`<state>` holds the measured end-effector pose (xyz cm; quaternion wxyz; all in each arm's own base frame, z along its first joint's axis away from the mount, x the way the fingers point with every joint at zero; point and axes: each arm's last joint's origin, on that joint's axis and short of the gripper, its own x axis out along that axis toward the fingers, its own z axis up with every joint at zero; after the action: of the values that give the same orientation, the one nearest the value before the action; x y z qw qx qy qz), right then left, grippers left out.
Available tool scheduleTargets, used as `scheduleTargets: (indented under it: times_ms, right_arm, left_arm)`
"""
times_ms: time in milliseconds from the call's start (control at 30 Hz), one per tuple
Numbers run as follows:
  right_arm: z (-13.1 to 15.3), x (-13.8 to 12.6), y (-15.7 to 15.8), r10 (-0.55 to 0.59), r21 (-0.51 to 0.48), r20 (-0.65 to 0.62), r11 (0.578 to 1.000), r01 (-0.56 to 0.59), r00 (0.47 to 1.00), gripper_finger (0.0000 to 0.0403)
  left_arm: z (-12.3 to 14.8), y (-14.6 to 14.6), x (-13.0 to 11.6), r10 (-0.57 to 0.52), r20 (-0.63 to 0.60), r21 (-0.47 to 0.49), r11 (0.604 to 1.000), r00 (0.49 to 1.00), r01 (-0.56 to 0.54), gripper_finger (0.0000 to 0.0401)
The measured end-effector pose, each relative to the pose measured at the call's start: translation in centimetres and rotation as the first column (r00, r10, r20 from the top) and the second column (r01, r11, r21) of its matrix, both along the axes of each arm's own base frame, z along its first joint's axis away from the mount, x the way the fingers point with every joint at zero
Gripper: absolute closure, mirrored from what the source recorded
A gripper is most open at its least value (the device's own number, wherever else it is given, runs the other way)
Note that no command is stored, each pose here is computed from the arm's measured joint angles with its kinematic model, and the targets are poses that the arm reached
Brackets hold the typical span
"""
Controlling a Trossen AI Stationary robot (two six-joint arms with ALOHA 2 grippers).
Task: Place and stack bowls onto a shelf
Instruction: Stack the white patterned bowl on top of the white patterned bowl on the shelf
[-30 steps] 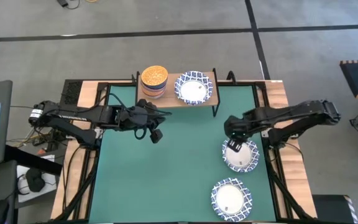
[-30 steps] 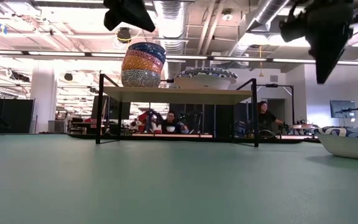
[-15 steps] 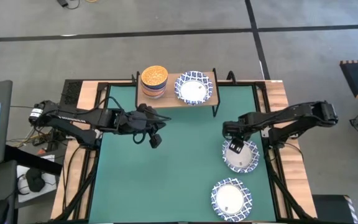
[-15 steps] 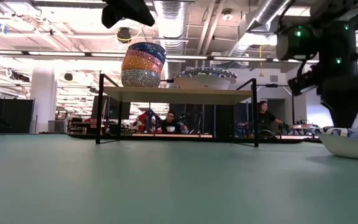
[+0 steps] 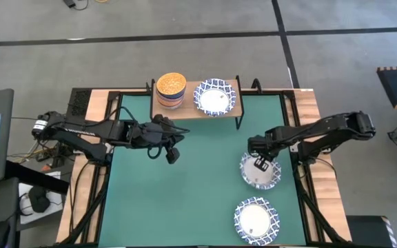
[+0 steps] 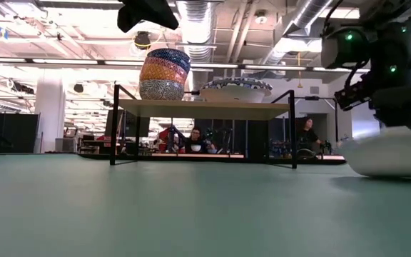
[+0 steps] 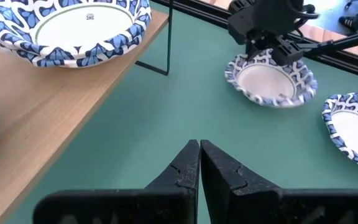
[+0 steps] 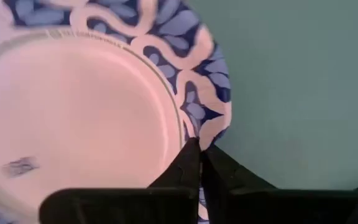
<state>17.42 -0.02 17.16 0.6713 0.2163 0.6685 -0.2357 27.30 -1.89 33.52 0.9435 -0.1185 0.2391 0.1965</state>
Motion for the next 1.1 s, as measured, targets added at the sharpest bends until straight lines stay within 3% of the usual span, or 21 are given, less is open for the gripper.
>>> scheduleTargets:
  times_ms: [367,600,967,1100]
  right_arm:
    - [5.1,2.1,1.9,-0.015,-0.039,0.213,0.999,0.024,0.977,0.0381]
    - [10.7,3.9,1.4,0.008,-0.115,0.418,0.992,0.044,0.908,0.0380]
    - [18.3,5.0,-4.5,0.012,-0.288,0.638,0.931,0.224,0.770,0.0378]
    - [19.6,5.1,-7.5,-0.028,-0.296,0.735,0.886,0.357,0.678,0.0373]
  left_arm:
    - [0.0,1.4,0.1,0.016,-0.003,-0.004,1.000,1.000,-0.016,0.0388]
    - [0.0,2.3,0.1,0.035,-0.002,-0.010,0.999,0.999,-0.035,0.0349]
    - [0.5,2.6,0.4,0.024,0.057,-0.036,0.999,0.998,-0.022,0.0321]
    - [0.5,2.5,0.4,0.029,0.063,-0.056,0.998,0.998,-0.026,0.0320]
